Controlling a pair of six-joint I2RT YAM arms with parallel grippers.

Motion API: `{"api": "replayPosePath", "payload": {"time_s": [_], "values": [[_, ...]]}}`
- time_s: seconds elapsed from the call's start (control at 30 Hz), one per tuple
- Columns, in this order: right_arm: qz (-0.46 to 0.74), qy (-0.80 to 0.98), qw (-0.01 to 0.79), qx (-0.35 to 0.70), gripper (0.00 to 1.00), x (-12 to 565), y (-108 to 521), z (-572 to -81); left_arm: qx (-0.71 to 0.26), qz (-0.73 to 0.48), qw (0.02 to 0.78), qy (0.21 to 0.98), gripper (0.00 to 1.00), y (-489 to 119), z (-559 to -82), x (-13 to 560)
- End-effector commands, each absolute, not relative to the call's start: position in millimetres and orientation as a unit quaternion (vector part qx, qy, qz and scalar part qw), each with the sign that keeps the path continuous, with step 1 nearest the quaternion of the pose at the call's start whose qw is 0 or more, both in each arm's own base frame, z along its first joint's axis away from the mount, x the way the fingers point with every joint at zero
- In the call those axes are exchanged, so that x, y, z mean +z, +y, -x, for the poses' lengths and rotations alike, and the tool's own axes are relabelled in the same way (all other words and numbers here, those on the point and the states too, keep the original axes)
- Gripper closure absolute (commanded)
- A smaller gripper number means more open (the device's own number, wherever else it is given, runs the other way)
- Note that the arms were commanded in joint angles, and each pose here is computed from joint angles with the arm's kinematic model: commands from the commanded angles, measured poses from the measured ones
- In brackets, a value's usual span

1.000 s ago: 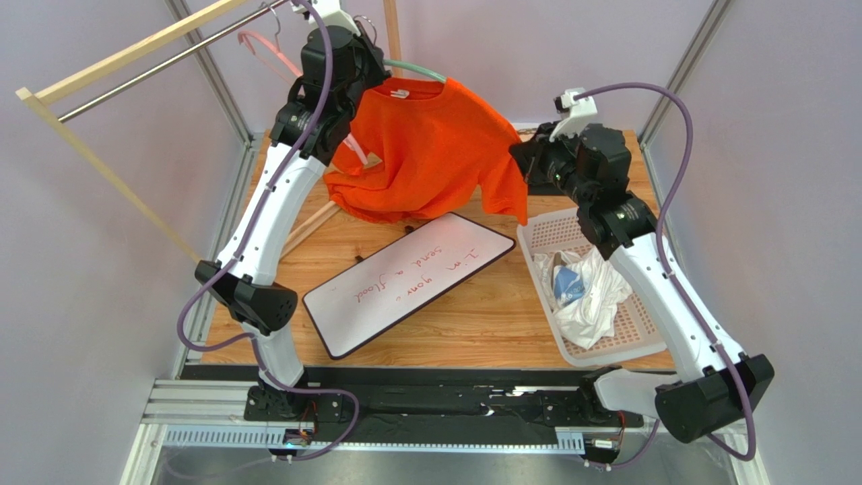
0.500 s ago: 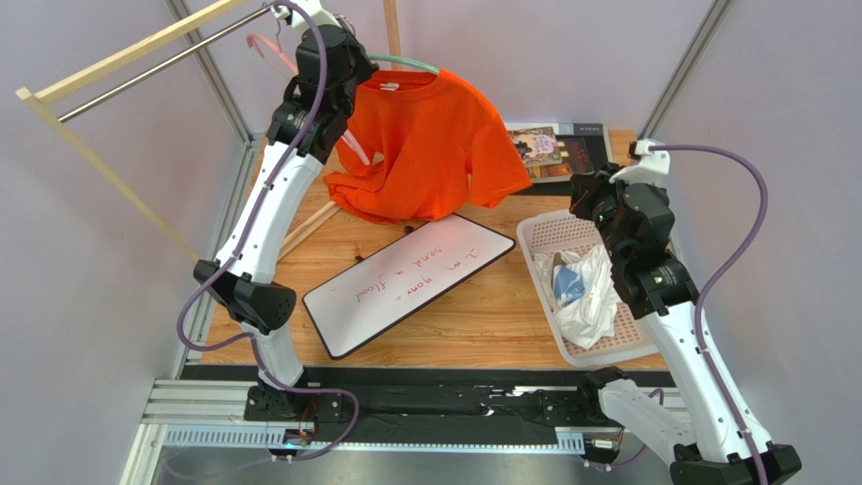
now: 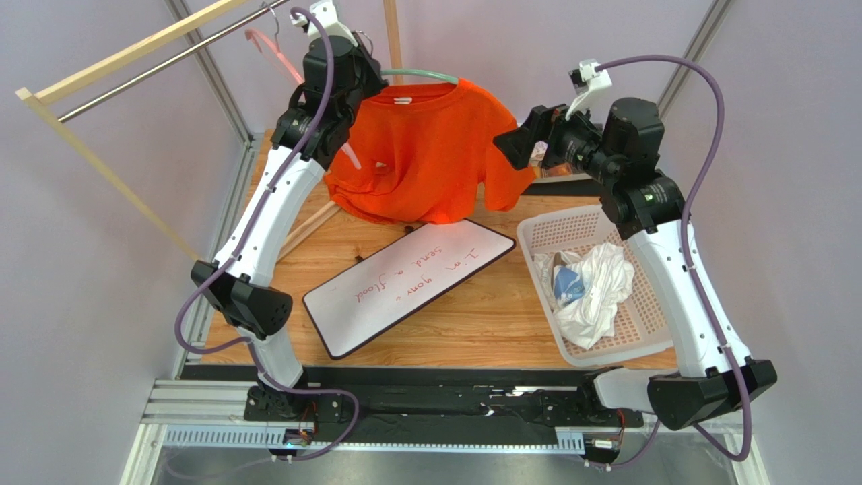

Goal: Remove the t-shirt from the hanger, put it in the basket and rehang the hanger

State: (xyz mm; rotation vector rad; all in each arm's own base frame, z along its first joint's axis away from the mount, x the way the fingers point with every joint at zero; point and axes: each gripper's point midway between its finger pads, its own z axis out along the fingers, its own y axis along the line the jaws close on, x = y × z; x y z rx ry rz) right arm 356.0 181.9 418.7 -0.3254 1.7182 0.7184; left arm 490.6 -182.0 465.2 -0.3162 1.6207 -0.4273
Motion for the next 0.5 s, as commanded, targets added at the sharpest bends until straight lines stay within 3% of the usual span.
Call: {"api": "replayPosePath", "payload": {"time_s": [0.0,0.17,0.47], "values": [[0.217,0.665,0.621,0.354,0.05,473.7,211.7,-341.3,-0.247,0.12,0.697,0.663,1.0,-187.4,-458.7,524.0],[0.236,0.673,0.61,0.345,0.04,470.7,236.3,-368.3,-0.264,0.101,0.689,0.667,1.0,-202.2,-452.0,523.9],[0.265,0.68,0.645,0.228,0.02,450.5,226.5,-406.6,-0.301,0.05,0.672,0.675,1.0,-230.6,-443.8,519.3]]}}
